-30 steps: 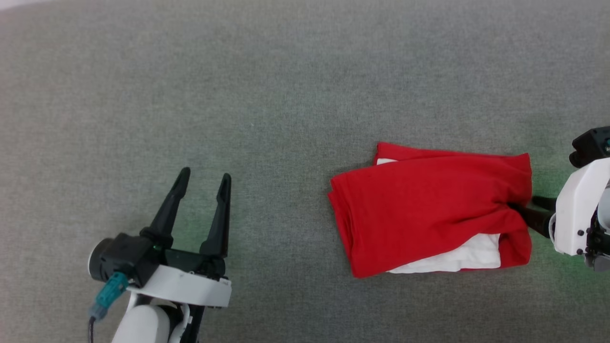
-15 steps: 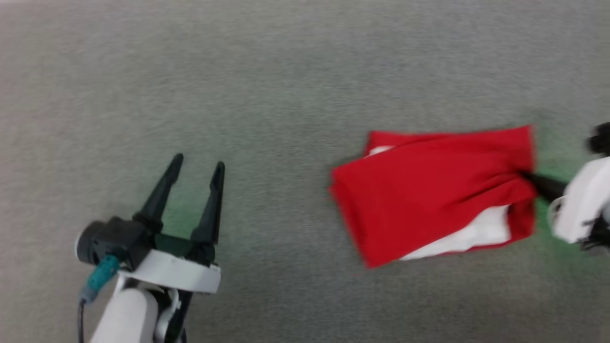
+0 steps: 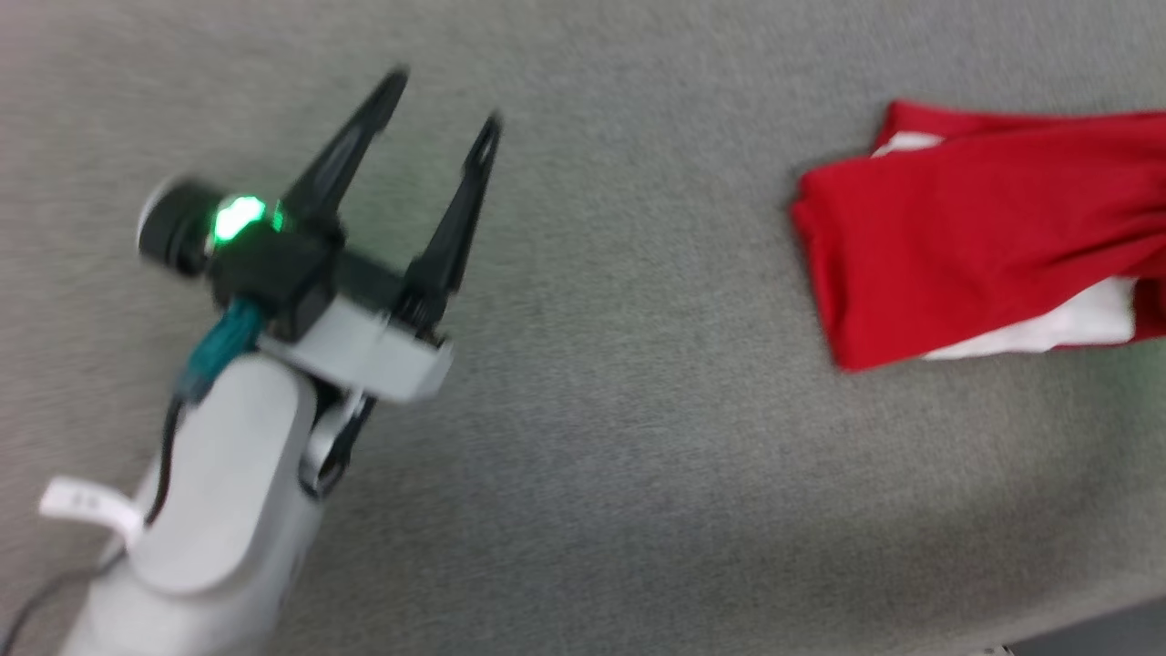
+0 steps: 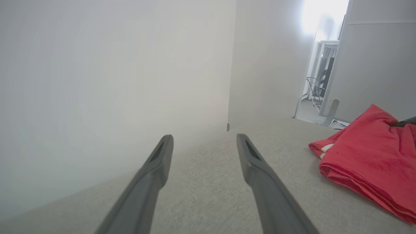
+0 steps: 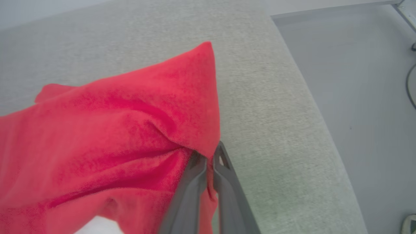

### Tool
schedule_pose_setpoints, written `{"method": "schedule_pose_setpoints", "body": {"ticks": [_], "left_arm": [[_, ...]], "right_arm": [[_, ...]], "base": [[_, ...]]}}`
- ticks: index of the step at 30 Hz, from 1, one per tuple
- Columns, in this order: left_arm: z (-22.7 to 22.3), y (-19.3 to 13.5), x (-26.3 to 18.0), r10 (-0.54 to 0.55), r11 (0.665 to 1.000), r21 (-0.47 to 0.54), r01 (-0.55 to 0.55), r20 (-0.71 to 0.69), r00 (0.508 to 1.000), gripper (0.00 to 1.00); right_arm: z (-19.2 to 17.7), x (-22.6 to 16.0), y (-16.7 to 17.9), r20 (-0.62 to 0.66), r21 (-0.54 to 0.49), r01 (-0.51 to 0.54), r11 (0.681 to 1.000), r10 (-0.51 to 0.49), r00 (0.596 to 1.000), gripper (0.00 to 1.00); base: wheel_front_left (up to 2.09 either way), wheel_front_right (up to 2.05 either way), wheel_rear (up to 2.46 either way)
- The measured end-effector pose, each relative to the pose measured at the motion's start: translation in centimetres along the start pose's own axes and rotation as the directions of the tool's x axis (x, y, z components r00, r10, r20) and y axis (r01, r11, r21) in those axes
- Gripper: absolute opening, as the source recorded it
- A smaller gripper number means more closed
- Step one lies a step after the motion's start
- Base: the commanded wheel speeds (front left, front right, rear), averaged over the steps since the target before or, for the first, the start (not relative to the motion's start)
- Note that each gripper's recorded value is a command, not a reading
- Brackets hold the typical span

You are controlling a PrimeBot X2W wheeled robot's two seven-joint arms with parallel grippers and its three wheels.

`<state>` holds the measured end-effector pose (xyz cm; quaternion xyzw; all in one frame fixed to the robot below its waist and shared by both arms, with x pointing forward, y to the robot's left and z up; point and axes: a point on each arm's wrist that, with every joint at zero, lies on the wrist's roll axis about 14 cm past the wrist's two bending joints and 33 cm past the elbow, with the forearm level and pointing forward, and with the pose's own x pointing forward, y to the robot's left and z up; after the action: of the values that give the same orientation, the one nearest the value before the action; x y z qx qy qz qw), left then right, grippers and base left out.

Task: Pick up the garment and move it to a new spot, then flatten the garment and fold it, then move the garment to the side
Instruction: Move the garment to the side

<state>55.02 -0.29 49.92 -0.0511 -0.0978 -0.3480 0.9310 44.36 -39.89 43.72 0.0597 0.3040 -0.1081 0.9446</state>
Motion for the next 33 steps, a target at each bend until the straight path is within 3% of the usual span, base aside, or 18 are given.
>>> {"method": "schedule_pose_setpoints", "body": {"ticks": [12, 15, 19, 25, 26, 28, 33], "left_arm": [[-3.7, -2.6, 6.6, -0.179, 0.983, -0.026, 0.18, 0.027, 0.983, 1.0], [-4.5, -2.6, 7.4, -0.194, 0.98, -0.03, 0.195, 0.029, 0.981, 1.0], [-5.5, -2.6, 8.2, -0.204, 0.978, -0.045, 0.205, 0.031, 0.978, 1.0], [-6.6, -2.4, 8.2, -0.203, 0.977, -0.057, 0.204, 0.02, 0.979, 1.0], [-6.5, -2.2, 8.2, -0.198, 0.978, -0.057, 0.199, 0.02, 0.98, 1.0], [-6.3, -1.9, 7.9, -0.186, 0.981, -0.057, 0.187, 0.017, 0.982, 1.0], [-6.1, -1.3, 6.5, -0.139, 0.988, -0.076, 0.138, -0.009, 0.99, 1.0]], "right_arm": [[3.1, 1.2, -8.3, 0.132, -0.02, 0.275, 0.961, -0.27, 0.954, 0.0], [4.1, 1.8, -9.0, 0.169, -0.051, 0.316, 0.947, -0.304, 0.938, 0.0], [2.8, 3.2, -9.2, 0.135, -0.105, 0.343, 0.933, -0.329, 0.935, 0.0], [2.0, 4.8, -8.6, 0.138, -0.107, 0.354, 0.929, -0.338, 0.931, 0.0], [1.9, 4.8, -8.7, 0.137, -0.107, 0.358, 0.928, -0.343, 0.929, 0.24], [1.8, 4.7, -8.8, 0.14, -0.111, 0.361, 0.926, -0.345, 0.928, 1.0], [2.5, 4.4, -8.0, 0.165, -0.158, 0.339, 0.928, -0.313, 0.935, 1.0]], "base": [[0.0, 0.0, 0.0], [0.0, 0.0, 0.0], [0.0, 0.0, 0.0], [0.0, 0.0, 0.0], [0.0, 0.0, 0.0], [0.0, 0.0, 0.0], [0.0, 0.0, 0.0]]}}
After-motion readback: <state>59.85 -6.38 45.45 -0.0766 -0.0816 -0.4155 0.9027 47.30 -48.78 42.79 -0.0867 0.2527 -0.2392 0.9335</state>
